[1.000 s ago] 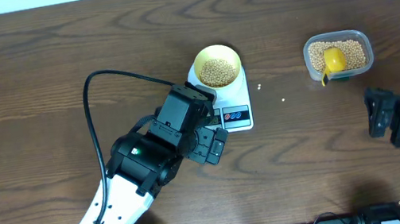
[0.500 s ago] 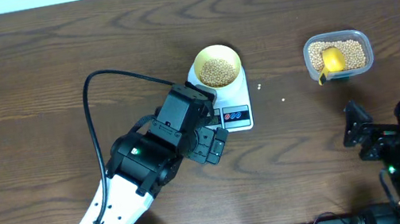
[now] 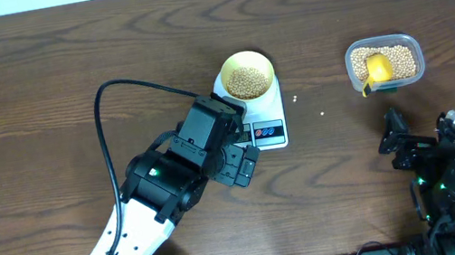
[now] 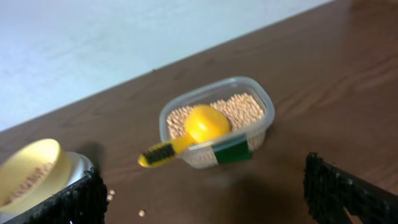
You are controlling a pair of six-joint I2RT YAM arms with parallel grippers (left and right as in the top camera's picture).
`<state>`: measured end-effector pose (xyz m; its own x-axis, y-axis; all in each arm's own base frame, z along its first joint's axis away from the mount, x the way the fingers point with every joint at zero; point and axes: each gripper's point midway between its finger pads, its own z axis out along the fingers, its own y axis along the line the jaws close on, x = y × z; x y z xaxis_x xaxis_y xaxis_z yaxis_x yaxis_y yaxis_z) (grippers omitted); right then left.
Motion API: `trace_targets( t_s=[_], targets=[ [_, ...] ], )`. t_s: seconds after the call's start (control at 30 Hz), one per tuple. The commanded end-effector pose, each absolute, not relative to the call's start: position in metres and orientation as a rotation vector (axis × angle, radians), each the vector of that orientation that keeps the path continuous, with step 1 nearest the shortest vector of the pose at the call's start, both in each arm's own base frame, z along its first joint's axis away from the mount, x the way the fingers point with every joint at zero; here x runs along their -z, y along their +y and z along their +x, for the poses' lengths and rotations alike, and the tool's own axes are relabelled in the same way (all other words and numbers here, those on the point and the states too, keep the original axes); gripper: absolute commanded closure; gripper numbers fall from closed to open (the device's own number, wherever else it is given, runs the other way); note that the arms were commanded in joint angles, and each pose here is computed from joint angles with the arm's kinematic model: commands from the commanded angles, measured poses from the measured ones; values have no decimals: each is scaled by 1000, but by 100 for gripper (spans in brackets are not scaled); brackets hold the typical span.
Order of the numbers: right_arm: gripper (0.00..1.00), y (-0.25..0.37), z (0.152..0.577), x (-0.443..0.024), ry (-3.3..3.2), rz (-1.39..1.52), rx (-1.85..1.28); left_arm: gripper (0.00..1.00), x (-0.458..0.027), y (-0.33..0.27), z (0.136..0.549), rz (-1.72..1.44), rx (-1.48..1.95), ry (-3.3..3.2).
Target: Scoop item into bowl and weigh 50g on scale
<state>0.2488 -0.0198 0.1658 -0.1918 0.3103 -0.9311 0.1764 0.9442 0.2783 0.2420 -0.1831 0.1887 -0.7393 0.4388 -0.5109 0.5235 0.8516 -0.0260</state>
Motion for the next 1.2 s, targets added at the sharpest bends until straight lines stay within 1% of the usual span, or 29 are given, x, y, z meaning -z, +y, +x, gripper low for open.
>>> trace_targets(
  t_s=[0.0,0.6,0.7,0.87,1.17],
  targets=[
    [1,-25,250,-160,1754,395,-110,1,-196,-183,245,704,225,2507],
    [1,-17,259,-156,1627,341,-174,1,-196,-183,245,704,225,2507],
    [1,-17,258,-144,1675,348,-168,1,-196,-183,245,704,225,2507],
    [1,-16,250,-106,1831,367,-147,1,-196,-183,245,705,225,2507],
    [1,-16,250,-107,1830,363,-149,1,-196,-183,245,705,225,2507]
  ],
)
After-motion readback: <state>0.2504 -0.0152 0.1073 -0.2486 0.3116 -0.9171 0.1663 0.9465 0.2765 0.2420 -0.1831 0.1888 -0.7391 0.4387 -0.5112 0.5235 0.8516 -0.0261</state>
